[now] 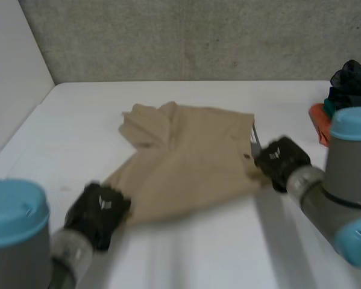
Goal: Fold the laundry.
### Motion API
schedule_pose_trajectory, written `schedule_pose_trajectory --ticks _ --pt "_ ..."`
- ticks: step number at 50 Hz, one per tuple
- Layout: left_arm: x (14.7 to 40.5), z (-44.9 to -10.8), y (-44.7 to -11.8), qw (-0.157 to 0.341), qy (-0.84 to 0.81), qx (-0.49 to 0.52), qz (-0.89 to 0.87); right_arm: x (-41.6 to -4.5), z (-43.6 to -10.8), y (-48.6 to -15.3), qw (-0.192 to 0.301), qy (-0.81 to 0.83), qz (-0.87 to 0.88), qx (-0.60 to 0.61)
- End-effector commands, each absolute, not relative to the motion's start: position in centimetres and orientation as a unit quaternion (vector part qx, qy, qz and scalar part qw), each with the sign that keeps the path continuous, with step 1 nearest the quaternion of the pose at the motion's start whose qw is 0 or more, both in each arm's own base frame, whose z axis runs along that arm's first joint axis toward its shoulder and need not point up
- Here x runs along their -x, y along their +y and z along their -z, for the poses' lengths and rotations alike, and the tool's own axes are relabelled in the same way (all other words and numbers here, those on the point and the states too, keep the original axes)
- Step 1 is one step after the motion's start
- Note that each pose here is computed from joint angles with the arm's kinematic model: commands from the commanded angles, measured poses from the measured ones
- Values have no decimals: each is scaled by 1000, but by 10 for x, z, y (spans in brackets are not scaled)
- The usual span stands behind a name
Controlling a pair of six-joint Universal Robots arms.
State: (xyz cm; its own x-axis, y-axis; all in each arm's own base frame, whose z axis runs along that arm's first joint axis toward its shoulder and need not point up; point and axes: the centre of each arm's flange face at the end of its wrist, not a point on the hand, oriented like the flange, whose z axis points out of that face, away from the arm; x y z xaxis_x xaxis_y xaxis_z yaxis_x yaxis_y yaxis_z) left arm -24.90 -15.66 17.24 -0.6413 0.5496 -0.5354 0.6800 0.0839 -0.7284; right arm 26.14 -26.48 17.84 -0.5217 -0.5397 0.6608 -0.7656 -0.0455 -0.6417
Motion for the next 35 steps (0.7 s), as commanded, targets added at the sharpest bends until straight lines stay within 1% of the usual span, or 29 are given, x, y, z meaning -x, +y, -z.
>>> schedule_pose_trajectory --ticks 1,5,10,14,15,19,22,24,26,27,28,29,30,32,33,34,35 --pt "217 -188 -55 26 749 -539 384 -212 -187 -164 126 -710 -366 -589" --pt "221 -190 -54 19 740 -543 396 -211 -183 -160 126 -707 -363 -593" --pt "231 -195 -69 19 734 -526 429 -210 -180 -160 129 -710 -362 -590" --pt "241 -207 -89 18 724 -497 478 -212 -183 -165 133 -706 -376 -585" --pt "244 -211 -100 20 720 -481 499 -212 -183 -165 134 -705 -379 -585" --pt "246 -214 -122 33 717 -455 526 -213 -184 -168 136 -702 -389 -582" --pt "248 -214 -132 35 716 -445 538 -215 -186 -172 137 -697 -402 -578" --pt "257 -218 -146 31 703 -430 566 -218 -189 -177 139 -690 -418 -574" --pt "264 -218 -157 31 693 -423 583 -225 -198 -190 150 -674 -460 -558" --pt "273 -218 -171 30 681 -413 604 -227 -200 -196 154 -667 -475 -553" --pt "277 -218 -177 29 676 -408 613 -230 -202 -202 159 -660 -490 -546" --pt "282 -218 -184 29 669 -402 624 -237 -203 -217 167 -648 -516 -534" --pt "290 -218 -205 33 658 -386 646 -241 -203 -225 171 -642 -528 -529" --pt "297 -217 -226 38 647 -371 665 -249 -202 -241 177 -632 -550 -517" --pt "302 -215 -237 41 642 -365 673 -255 -201 -257 181 -625 -569 -503" --pt "311 -212 -259 49 627 -355 692 -259 -201 -264 182 -621 -579 -496" --pt "316 -210 -271 55 617 -351 702 -262 -199 -272 183 -619 -586 -490"
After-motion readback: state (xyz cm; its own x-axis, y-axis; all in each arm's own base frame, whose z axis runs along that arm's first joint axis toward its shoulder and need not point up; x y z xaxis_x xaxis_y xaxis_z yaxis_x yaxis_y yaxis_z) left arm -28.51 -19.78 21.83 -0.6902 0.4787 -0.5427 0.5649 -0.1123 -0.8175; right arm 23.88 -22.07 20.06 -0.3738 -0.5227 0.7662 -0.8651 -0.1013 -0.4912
